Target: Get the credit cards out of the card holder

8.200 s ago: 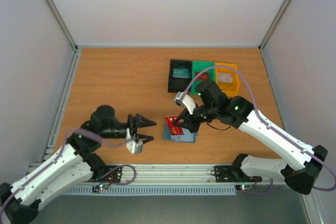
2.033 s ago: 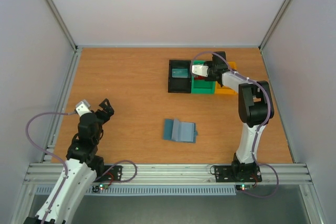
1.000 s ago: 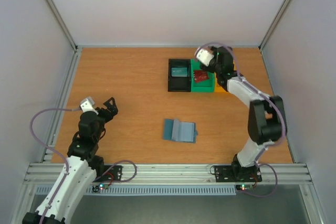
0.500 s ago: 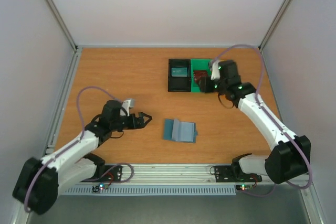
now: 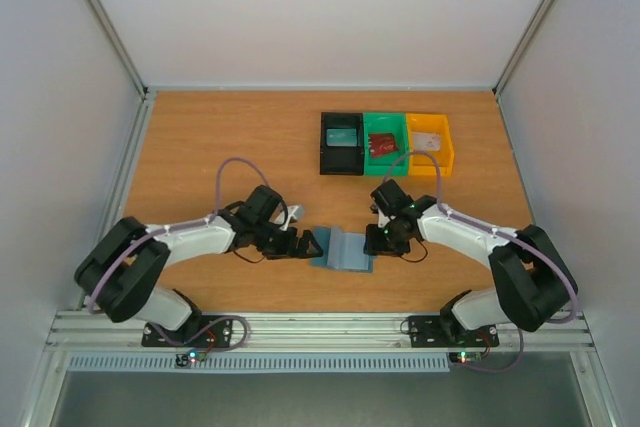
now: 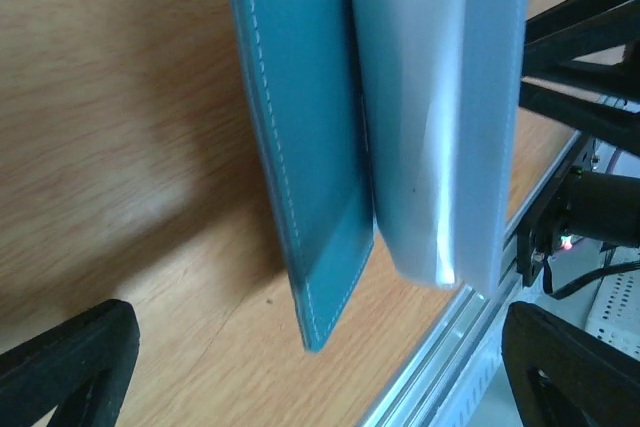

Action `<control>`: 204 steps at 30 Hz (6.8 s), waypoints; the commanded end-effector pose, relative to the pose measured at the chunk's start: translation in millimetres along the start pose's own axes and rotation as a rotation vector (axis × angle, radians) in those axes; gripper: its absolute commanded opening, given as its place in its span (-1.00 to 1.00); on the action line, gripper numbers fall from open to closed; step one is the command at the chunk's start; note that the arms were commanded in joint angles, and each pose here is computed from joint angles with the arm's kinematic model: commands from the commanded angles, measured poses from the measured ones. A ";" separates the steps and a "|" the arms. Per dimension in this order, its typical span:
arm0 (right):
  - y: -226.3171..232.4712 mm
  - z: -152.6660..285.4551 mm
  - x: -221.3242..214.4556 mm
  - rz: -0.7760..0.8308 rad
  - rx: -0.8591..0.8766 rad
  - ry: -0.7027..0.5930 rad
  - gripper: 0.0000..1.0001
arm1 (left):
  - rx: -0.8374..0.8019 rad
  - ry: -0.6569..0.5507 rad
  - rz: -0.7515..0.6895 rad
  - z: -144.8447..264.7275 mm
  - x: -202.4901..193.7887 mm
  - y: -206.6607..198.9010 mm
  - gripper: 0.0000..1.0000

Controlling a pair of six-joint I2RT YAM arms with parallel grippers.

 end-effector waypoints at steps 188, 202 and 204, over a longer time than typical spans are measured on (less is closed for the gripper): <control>93.5 252.6 0.7 0.824 0.741 -0.635 0.21 | -0.495 -1.023 -0.869 193.7 -11.5 -148.8 -0.99; 88.6 251.1 23.8 0.756 0.600 -0.687 0.10 | -0.527 -1.017 -0.929 193.4 -16.6 -152.8 -0.99; 90.8 248.4 32.8 0.749 0.608 -0.676 0.24 | -0.533 -1.014 -0.950 192.1 -17.6 -154.3 -1.00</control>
Point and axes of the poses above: each gripper's point midway between its finger pads, its own z axis back along the fingers, its own y axis along the line the jaws close on, x = y × z, the point moved 7 cm from there along z, back along the fingers, and after that the axes turned 4 degrees about z, right-handed, at the moved point
